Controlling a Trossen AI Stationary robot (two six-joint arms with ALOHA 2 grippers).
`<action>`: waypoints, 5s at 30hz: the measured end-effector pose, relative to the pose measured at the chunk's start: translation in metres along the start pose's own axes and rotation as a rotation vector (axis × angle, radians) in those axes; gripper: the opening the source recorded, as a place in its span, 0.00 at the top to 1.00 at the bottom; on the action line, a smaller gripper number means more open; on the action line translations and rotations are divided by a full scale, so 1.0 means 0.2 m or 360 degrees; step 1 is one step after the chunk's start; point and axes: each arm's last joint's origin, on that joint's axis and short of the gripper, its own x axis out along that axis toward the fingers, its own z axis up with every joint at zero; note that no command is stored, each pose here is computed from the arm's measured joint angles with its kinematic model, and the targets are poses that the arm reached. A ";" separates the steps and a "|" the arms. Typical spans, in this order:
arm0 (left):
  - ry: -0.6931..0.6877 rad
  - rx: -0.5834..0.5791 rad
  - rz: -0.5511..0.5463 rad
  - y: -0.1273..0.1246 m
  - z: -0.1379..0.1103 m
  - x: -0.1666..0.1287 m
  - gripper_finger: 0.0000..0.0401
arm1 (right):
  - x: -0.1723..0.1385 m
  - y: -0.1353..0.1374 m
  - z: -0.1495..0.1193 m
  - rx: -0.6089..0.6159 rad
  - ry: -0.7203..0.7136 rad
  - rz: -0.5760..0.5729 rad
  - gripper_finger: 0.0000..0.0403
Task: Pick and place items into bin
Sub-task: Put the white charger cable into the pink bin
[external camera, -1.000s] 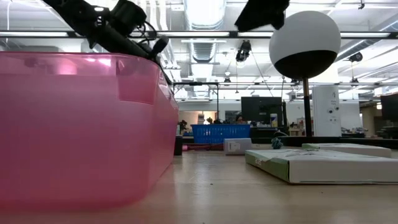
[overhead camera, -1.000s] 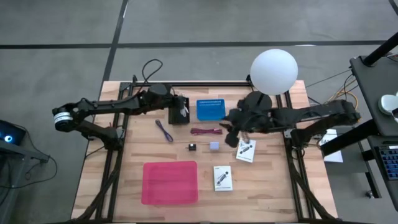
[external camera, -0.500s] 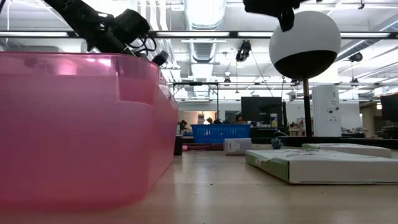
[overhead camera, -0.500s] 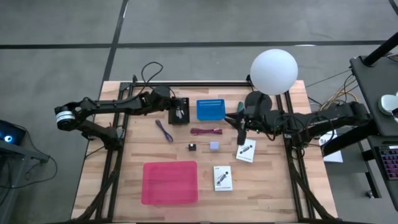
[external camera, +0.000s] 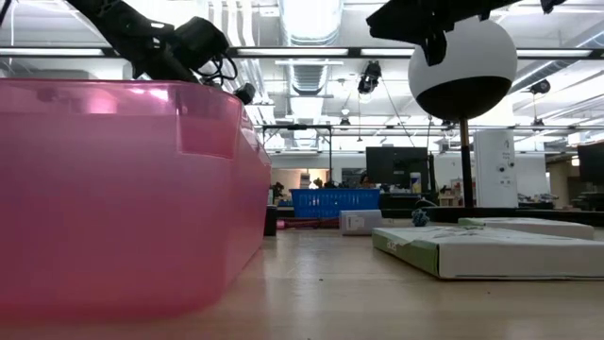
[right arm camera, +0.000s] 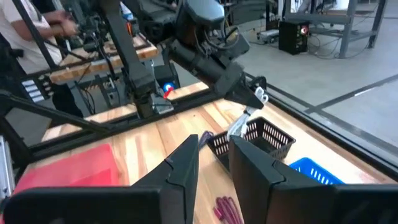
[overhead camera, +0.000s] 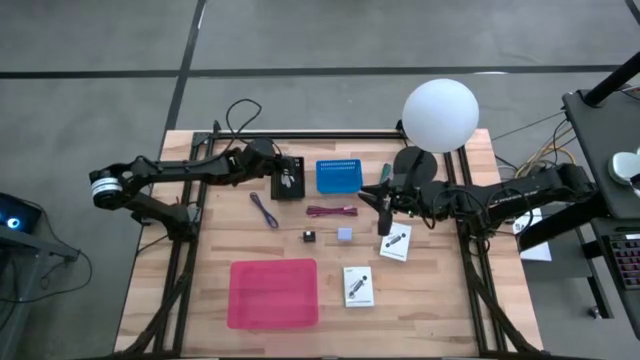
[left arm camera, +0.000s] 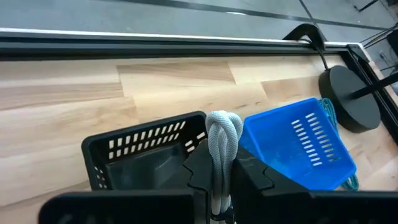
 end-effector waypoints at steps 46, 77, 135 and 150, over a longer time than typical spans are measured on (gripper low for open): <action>0.0690 0.0930 -0.0779 -0.21 -0.38 -0.52 0.97 | 0.00 -0.01 0.00 -0.0034 0.0018 -0.0020 0.84; 0.1244 0.1129 -0.0886 -0.27 -0.74 -0.65 0.97 | 0.00 -0.01 -0.02 -0.0041 0.0031 -0.0023 0.85; 0.1505 0.1702 -0.0698 -0.20 -1.06 -0.48 0.97 | 0.00 -0.03 -0.08 -0.0045 0.0079 -0.0038 0.86; 0.1480 0.1674 -0.0734 -0.23 -1.04 -0.50 0.89 | 0.00 -0.03 -0.08 -0.0047 0.0081 -0.0038 0.86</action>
